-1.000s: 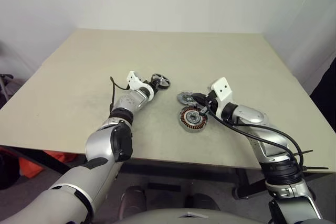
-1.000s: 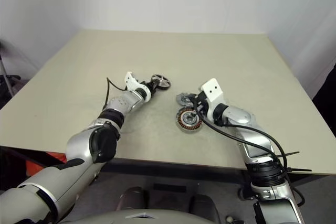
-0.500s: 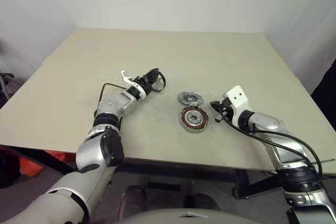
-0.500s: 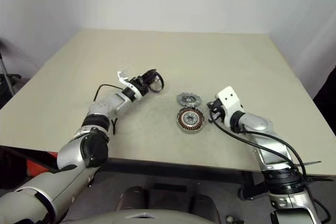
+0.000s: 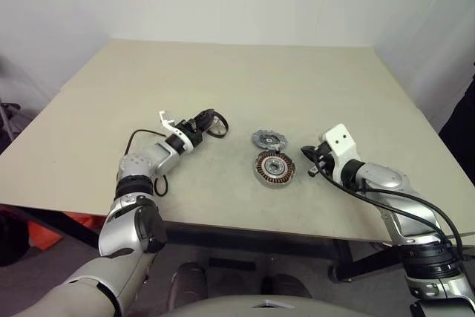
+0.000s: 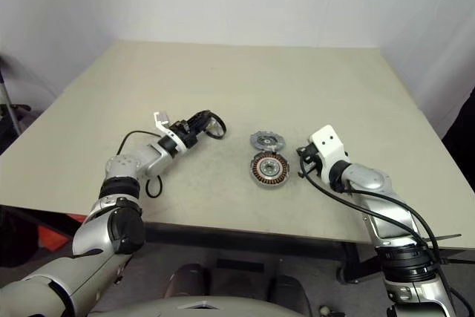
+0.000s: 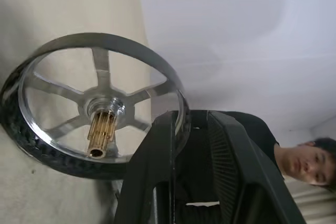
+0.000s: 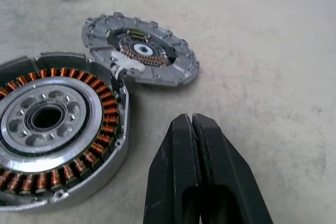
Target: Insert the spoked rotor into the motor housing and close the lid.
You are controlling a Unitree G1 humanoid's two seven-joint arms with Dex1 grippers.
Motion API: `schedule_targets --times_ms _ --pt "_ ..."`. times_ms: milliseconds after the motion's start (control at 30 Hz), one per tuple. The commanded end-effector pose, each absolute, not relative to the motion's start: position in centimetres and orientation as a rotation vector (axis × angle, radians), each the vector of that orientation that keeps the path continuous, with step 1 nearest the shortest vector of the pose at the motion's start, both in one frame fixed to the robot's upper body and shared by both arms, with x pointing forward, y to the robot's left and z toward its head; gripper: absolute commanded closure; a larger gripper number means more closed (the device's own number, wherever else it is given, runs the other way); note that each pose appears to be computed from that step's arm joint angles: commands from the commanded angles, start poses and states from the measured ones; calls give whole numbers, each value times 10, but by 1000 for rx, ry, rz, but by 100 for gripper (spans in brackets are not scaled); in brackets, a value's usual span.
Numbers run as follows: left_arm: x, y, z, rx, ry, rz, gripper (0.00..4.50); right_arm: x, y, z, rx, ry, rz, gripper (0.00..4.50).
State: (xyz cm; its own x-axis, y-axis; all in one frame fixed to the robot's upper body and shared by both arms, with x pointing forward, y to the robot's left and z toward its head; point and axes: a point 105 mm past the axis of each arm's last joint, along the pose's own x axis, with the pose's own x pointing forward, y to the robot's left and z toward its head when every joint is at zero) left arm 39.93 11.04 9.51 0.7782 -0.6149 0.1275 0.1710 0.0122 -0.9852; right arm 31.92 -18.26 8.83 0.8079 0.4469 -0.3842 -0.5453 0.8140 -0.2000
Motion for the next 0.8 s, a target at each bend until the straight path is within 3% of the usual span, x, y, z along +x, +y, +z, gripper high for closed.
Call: schedule_targets --times_ms 33,267,533,733,800 --pt "402 111 107 -1416 342 -659 350 324 -176 106 -329 261 550 450" --pt "393 129 97 -1402 355 -615 350 324 -174 106 -324 259 555 450" --pt "357 162 79 -1375 393 -554 350 324 -173 102 -317 266 553 450" --pt "349 162 86 -1298 336 -560 350 327 -166 102 -315 262 572 450" --pt "354 153 90 -1263 324 -559 310 329 -165 103 -315 258 575 450"
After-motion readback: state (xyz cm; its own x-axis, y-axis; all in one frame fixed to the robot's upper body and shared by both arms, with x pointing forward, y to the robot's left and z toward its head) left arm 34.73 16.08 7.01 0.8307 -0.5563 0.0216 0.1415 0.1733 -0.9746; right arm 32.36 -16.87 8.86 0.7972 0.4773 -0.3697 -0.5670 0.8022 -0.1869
